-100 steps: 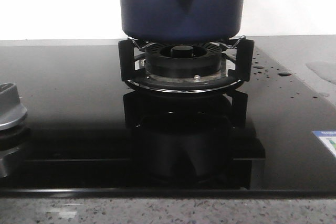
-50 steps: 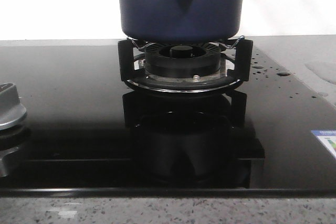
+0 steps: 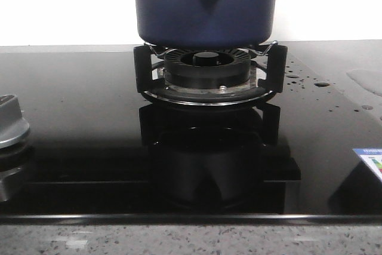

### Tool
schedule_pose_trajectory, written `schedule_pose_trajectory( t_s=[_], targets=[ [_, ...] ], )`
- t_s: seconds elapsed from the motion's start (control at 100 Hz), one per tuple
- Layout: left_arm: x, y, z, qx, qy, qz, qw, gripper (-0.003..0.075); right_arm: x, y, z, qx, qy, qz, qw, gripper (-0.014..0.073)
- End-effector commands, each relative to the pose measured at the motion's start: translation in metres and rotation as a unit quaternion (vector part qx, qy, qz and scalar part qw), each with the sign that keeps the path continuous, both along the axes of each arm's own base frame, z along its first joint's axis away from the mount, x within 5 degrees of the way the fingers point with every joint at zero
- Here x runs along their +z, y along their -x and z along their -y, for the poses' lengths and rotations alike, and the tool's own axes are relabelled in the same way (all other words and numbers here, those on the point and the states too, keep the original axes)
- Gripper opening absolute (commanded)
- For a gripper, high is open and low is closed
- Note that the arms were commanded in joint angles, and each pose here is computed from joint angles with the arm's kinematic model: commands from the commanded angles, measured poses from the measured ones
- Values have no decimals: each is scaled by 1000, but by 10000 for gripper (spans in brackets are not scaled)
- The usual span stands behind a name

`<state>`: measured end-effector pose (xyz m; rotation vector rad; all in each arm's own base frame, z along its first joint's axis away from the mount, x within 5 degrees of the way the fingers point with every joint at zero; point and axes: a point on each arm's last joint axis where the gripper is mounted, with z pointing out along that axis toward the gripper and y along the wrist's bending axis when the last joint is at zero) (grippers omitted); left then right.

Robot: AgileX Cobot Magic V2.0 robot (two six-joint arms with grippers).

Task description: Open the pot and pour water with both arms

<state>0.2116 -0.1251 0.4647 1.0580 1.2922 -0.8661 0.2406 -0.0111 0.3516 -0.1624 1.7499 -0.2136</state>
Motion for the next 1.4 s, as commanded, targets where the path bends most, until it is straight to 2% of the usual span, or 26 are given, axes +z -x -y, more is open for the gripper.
schedule_pose_trajectory(
  t_s=[0.0, 0.16, 0.37, 0.52, 0.56, 0.63, 0.75, 0.82, 1.08, 1.25, 1.39],
  targets=[
    [17, 4, 1, -3, 56, 0, 998, 245, -11, 15, 6, 31, -53, 29, 998, 222],
    [10, -7, 4, -5, 58, -17, 998, 245, -53, 25, 17, 36, -122, 11, 992, 222],
    [7, -10, 5, -5, 55, -18, 998, 245, -83, 20, 26, 13, -140, -40, 989, 222],
    [7, -10, 5, -5, 54, -14, 998, 245, -90, 14, 25, 23, -149, -50, 987, 224],
    [7, -10, 5, -5, 54, -14, 998, 245, -89, 14, 24, 28, -150, -47, 987, 237],
    [7, -10, 5, -5, 54, -14, 998, 245, -87, 14, 23, 38, -153, -40, 987, 315],
    [7, -10, 5, -5, 54, -14, 998, 245, -86, 14, 22, 44, -154, -36, 987, 570],
    [7, -10, 5, -5, 54, -13, 998, 245, -84, 15, 21, 45, -152, -32, 987, 673],
    [4, -16, 8, -1, 54, -16, 998, 245, -52, 38, 15, 54, -127, 38, 990, 650],
    [-14, -35, 30, -22, 49, -19, 998, 245, -29, 61, 8, 62, -120, 95, 986, 650],
    [-29, -55, 47, -26, 74, -35, 996, 245, -13, 80, 2, 65, -103, 138, 983, 650]
  ],
)
